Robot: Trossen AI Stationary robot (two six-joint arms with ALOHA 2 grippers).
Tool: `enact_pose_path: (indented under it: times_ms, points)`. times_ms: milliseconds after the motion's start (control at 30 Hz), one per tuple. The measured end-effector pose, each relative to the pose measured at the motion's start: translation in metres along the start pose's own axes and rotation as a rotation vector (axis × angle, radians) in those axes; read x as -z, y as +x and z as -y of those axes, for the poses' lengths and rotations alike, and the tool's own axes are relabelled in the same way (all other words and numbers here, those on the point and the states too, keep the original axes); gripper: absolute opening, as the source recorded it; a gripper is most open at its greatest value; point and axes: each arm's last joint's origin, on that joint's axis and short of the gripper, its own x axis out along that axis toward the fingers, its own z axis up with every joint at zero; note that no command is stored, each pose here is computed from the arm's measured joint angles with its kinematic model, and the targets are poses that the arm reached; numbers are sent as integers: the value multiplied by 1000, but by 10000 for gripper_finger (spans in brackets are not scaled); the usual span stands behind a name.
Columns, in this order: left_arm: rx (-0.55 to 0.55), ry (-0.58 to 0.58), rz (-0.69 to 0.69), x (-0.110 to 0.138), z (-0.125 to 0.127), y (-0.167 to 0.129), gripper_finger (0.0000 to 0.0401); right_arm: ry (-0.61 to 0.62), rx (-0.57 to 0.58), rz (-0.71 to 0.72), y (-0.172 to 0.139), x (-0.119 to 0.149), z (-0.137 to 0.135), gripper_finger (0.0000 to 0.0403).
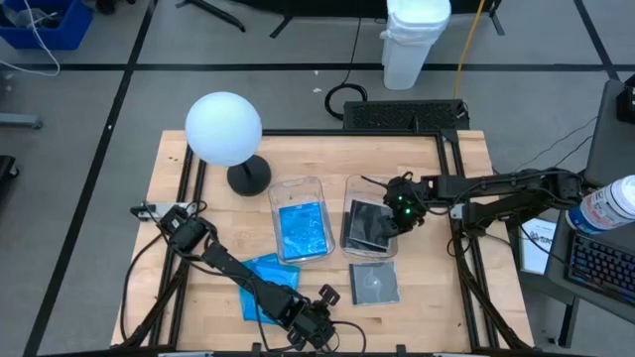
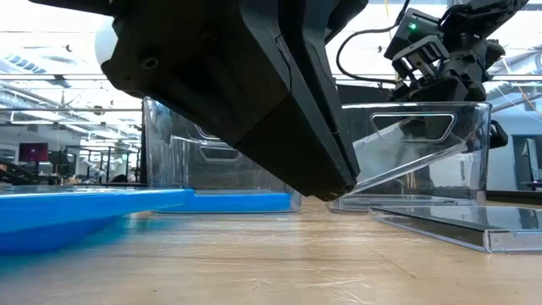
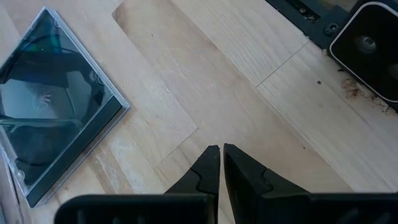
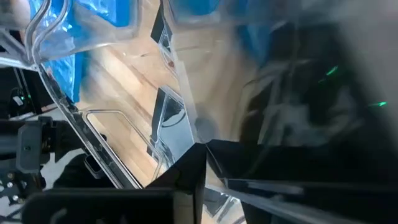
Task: Pick & place jewel cases by type
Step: Put the black CD case into the right transparent bin
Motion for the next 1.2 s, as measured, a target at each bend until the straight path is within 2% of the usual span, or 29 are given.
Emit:
enact_pose_path:
  times_ms: [200,533,667,933,1200]
  points:
    - [0,-2,1,0,0,0,31,-59,-1,-3,0,0,0,108]
    - [-4,1,16,-1,-1,0,31,-19,-6,-16,-3,0,2,158]
    - [-4,16,16,-1,-1,0,31,-29,2,8,-9,0,-4,162]
    - [-13,23,22,-1,-8,2,31,-149,65,84,-29,0,-29,162]
    - [16,11,28,0,-10,2,31,-132,194,37,-30,8,-19,162]
